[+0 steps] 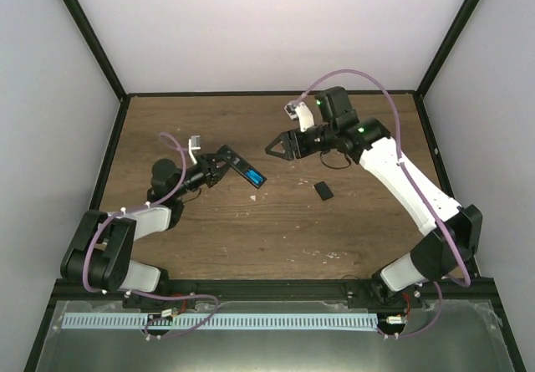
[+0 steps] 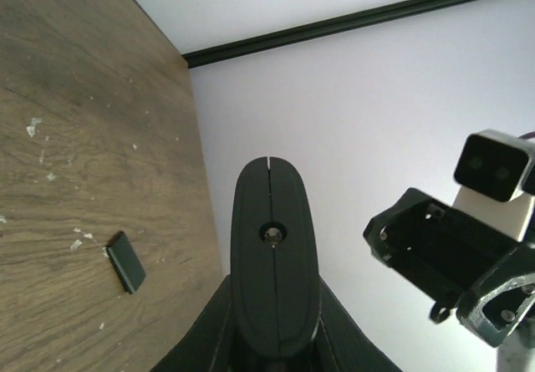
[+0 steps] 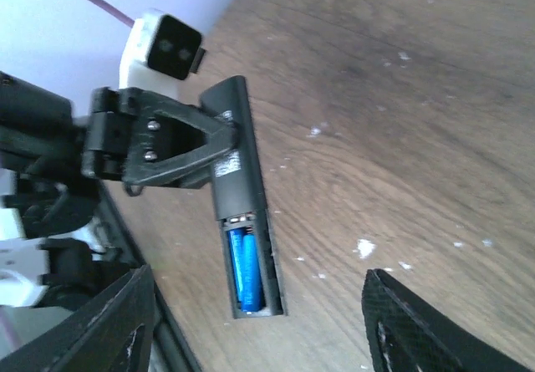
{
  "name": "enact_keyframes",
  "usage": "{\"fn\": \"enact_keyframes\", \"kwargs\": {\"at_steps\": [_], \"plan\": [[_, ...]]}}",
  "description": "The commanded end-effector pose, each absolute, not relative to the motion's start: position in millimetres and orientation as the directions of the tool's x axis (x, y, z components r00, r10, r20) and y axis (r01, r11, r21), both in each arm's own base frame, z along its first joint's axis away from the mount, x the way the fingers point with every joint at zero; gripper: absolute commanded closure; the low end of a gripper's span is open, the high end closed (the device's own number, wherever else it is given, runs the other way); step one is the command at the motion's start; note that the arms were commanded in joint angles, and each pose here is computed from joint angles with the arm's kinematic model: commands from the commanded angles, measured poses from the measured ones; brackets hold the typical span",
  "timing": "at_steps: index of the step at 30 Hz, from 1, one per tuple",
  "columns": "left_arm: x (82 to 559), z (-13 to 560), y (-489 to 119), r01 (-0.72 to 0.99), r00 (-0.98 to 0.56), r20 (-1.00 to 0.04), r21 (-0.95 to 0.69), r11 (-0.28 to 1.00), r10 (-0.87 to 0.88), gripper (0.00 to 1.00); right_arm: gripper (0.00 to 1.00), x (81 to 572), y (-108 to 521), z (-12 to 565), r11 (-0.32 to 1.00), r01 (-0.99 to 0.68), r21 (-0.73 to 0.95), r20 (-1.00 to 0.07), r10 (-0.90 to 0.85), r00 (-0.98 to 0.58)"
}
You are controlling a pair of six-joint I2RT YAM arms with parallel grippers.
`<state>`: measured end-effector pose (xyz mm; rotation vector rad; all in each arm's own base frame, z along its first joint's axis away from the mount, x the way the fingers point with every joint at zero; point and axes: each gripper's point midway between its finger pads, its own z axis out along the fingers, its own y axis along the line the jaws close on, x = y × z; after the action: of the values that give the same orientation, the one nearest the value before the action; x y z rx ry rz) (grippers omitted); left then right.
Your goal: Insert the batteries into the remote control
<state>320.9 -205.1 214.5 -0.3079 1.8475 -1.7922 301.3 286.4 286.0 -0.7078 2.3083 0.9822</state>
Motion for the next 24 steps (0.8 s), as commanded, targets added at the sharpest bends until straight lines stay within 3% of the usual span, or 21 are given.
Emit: {"fn": "enact_keyframes", "kwargs": {"at_steps": [1, 9, 24], "plan": [[317.2, 241.1, -200.0, 0.256, -0.801, -0.205, -0.967, -0.013, -0.563, 1.0, 0.4, 290.9, 300.4, 301.8, 0.432, -0.637, 0.639, -0.635, -0.171, -0.753], [317.7, 248.7, -191.7, 0.257, -0.775, -0.16, -0.964, -0.072, -0.612, 1.0, 0.39, 282.7, 300.8, 297.3, 0.3, -0.56, 0.773, -0.548, -0.131, -0.826], [320.2, 250.8, -189.1, 0.192, -0.766, -0.145, -0.981, -0.008, -0.627, 1.0, 0.37, 277.1, 308.5, 257.9, 0.276, -0.427, 0.861, -0.383, -0.201, -0.902]]}}
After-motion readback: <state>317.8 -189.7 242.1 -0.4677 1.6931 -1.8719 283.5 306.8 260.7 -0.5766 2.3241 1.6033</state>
